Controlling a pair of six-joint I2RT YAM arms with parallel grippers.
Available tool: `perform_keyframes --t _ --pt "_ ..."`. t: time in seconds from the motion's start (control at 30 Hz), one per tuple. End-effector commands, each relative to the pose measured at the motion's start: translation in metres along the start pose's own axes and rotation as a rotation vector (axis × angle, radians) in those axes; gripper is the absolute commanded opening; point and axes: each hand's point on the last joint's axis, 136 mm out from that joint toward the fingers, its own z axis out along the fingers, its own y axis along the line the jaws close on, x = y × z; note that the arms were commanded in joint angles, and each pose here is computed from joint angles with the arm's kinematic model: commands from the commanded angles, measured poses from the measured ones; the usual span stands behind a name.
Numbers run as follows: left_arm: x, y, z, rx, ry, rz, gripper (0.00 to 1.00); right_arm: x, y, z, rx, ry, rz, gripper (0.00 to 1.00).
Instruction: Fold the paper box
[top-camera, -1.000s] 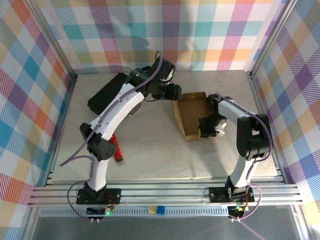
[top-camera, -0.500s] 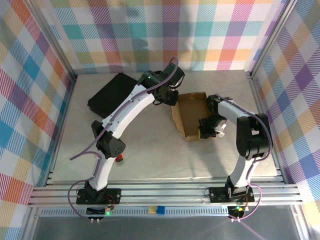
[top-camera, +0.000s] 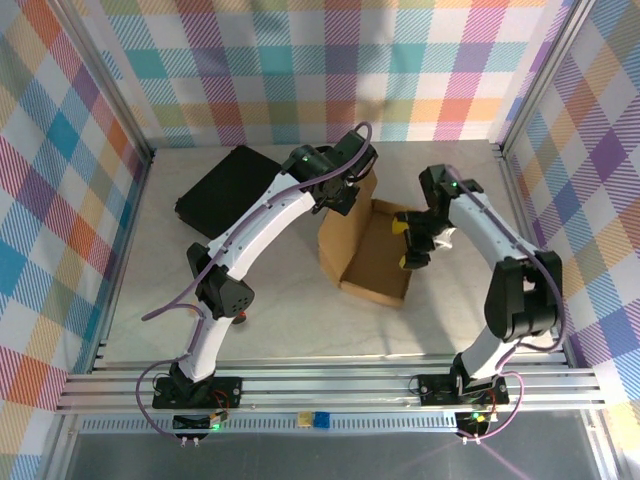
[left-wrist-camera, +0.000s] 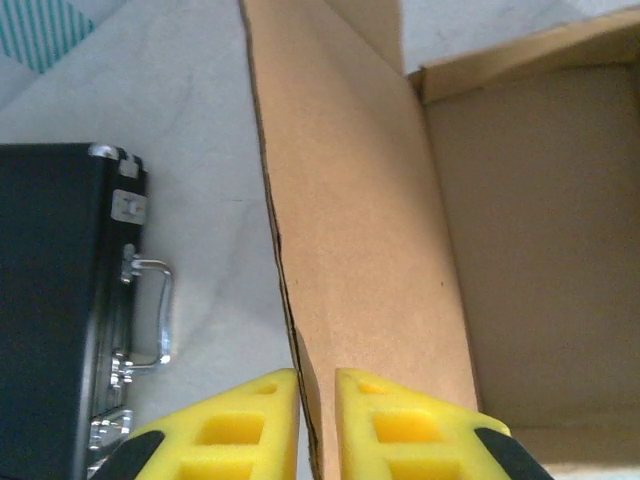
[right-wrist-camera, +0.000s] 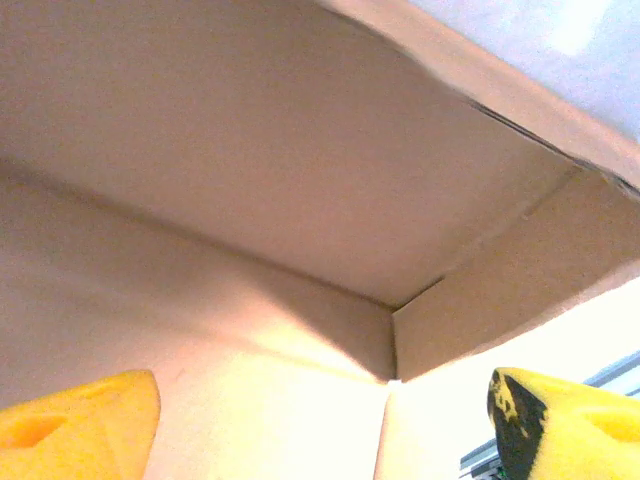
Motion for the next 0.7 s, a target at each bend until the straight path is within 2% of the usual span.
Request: perform_keyframes --t 0.0,0.07,0.17,0.43,0.53,0.67 --pt "-0.006 0.013 -0.017 -0.067 -0.039 0.101 0.17 0.005 0.009 -0.041 -0.088 -0.081 -0.178 0.86" --pt "-0.008 0.014 -0.02 -0.071 -0.052 0.14 0.18 0.004 0.034 -0.055 -0.208 -0.14 -0.388 0.86" --pt "-0.012 0.018 -0.023 -0.091 -0.068 0.188 0.16 0.006 0.058 -0.072 -0.299 -0.235 -0.716 0.81" --pt "-0.03 0.024 -0.025 -0.209 -0.148 0.323 0.08 0.013 0.091 -0.099 -0.547 -0.509 -1.438 0.8" --pt "-0.04 0.017 -0.028 -0.273 -0.23 0.443 0.0 0.003 0.103 -0.103 -0.6 -0.618 -1.64 0.83" --pt "-0.048 0.009 -0.028 -0.287 -0.316 0.543 0.0 -0.02 0.121 -0.1 -0.584 -0.662 -1.807 0.87"
